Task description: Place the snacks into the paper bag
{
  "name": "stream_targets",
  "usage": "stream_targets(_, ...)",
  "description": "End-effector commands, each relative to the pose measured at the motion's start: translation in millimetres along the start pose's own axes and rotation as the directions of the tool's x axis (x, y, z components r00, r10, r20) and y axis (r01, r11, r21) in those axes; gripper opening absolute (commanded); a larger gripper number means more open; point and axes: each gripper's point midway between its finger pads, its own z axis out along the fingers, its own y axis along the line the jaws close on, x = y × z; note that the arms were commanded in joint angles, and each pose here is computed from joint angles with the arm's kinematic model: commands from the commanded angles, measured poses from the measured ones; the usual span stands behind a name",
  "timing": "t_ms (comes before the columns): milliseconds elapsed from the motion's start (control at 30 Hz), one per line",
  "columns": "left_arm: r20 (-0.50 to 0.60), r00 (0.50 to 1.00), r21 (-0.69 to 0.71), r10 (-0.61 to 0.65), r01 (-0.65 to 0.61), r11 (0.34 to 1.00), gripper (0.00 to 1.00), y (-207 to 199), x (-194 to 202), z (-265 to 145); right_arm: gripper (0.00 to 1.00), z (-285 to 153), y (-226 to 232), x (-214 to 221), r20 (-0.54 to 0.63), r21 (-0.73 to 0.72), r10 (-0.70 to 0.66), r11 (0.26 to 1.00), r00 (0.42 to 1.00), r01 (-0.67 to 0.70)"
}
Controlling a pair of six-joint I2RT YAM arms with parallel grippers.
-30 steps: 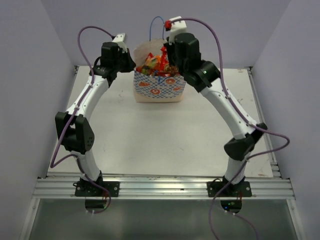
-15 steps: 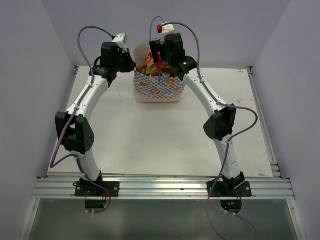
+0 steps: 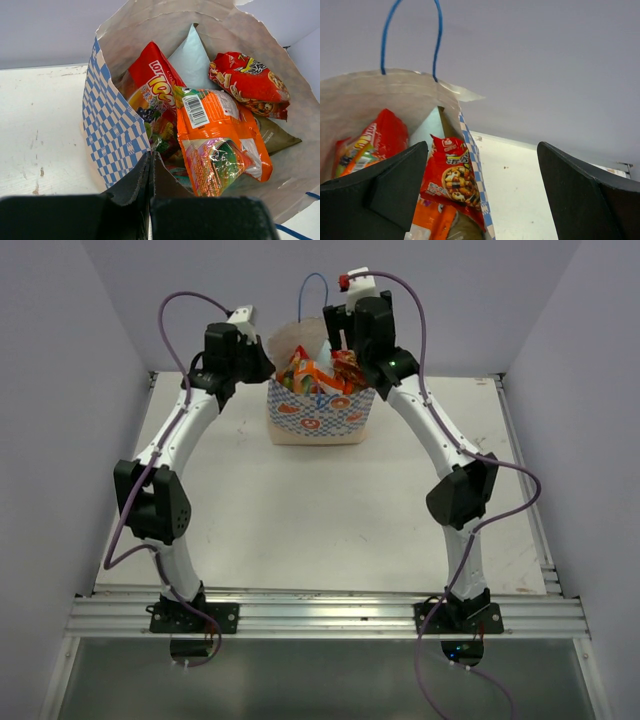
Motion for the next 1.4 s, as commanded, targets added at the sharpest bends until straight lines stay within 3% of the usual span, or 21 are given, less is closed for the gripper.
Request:
stream_targets(0,0.061,0.998,0.016,0.001,-0.002,1.000,0.00,-2.7,-23.5,1.6,0.95,3.0,-19.7,6.5,-0.013,0.052,-0.014,0.999,1.000,0.014)
stream_targets(533,0.058,0.998,-0.003,0.017,-0.017,1.000,0.00,2.0,-24.6,-1.9,0.91,40.7,-31.5,95.5,-0.188,0.048,-0.006,0.999,0.982,0.016)
stream_targets(733,0.056,0.998,-0.008,0.018,-0.017,1.000,0.00,4.1,-23.9,-0.9,0.90,43.3,-23.5,104.8,-0.209,0.019,0.002,1.000,0.978,0.002)
stream_targets(867,0.054,0.998,-0.012,0.016,-0.016,1.000,0.00,6.3,-23.2,0.0,0.84,42.5,-22.2,118.6,-0.248,0.016,-0.001,1.000,0.969,0.005)
stream_targets(1367,0.052,0.999,-0.009,0.008,-0.007,1.000,0.00,7.3,-21.3,2.6,0.86,24.3,-8.7,60.5,-0.146,-0.081,0.076,0.993,0.986,-0.089)
